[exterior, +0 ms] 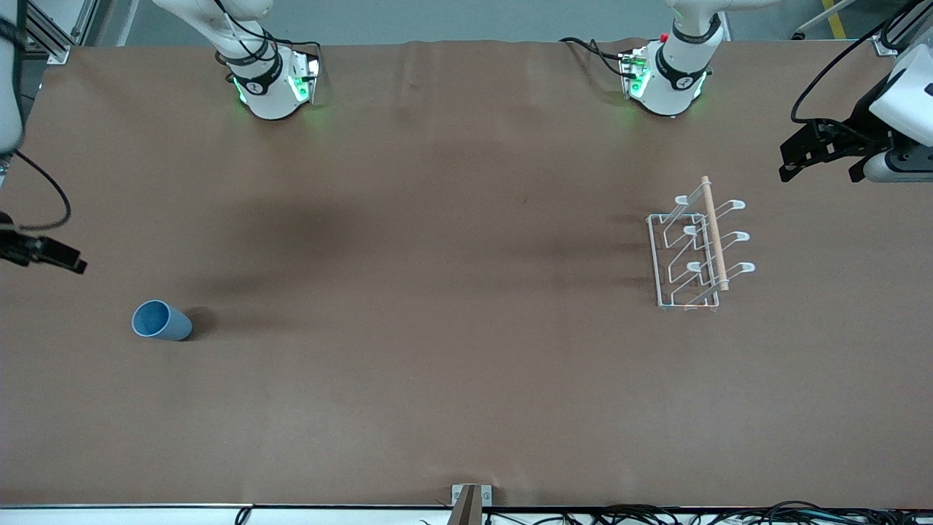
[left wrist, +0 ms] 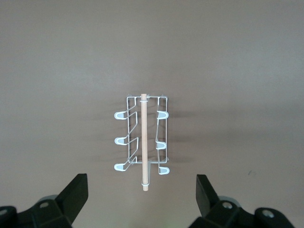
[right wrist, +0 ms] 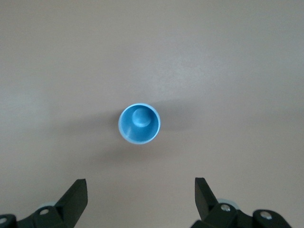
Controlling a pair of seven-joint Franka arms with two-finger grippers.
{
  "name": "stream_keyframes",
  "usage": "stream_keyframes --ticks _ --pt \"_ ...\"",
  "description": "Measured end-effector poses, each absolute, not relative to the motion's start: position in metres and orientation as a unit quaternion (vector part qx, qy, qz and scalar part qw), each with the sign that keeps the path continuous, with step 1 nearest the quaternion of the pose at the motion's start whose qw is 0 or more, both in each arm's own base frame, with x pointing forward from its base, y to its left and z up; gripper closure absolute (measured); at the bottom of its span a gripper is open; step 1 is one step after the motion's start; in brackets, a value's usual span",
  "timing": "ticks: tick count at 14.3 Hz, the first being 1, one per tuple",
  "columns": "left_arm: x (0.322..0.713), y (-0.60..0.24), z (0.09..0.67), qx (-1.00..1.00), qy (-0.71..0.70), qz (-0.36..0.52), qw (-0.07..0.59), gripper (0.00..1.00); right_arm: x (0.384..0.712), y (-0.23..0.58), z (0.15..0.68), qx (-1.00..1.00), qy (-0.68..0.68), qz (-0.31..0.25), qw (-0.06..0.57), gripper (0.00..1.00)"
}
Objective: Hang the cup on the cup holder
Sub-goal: 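Lower the right gripper over the blue cup rim and grasp it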
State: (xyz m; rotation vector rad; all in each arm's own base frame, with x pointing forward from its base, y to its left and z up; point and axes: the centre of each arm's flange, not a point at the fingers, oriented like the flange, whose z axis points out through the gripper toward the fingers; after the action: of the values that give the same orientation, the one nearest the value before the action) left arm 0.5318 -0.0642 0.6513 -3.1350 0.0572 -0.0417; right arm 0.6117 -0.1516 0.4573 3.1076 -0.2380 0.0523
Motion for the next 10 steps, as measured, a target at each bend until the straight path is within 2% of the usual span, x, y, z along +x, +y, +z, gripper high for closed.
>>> stream_keyframes --ticks 5,10 --pt "0.532 -0.064 0.652 -1.000 0.018 -0.014 0.003 0.00 0.617 -0.168 0.341 0.997 -0.065 0.029 0.019 0.02" --pt "0.532 -0.064 0.652 -1.000 0.018 -0.014 0.003 0.00 0.613 -0.182 0.284 0.998 -0.068 0.000 0.012 0.09"
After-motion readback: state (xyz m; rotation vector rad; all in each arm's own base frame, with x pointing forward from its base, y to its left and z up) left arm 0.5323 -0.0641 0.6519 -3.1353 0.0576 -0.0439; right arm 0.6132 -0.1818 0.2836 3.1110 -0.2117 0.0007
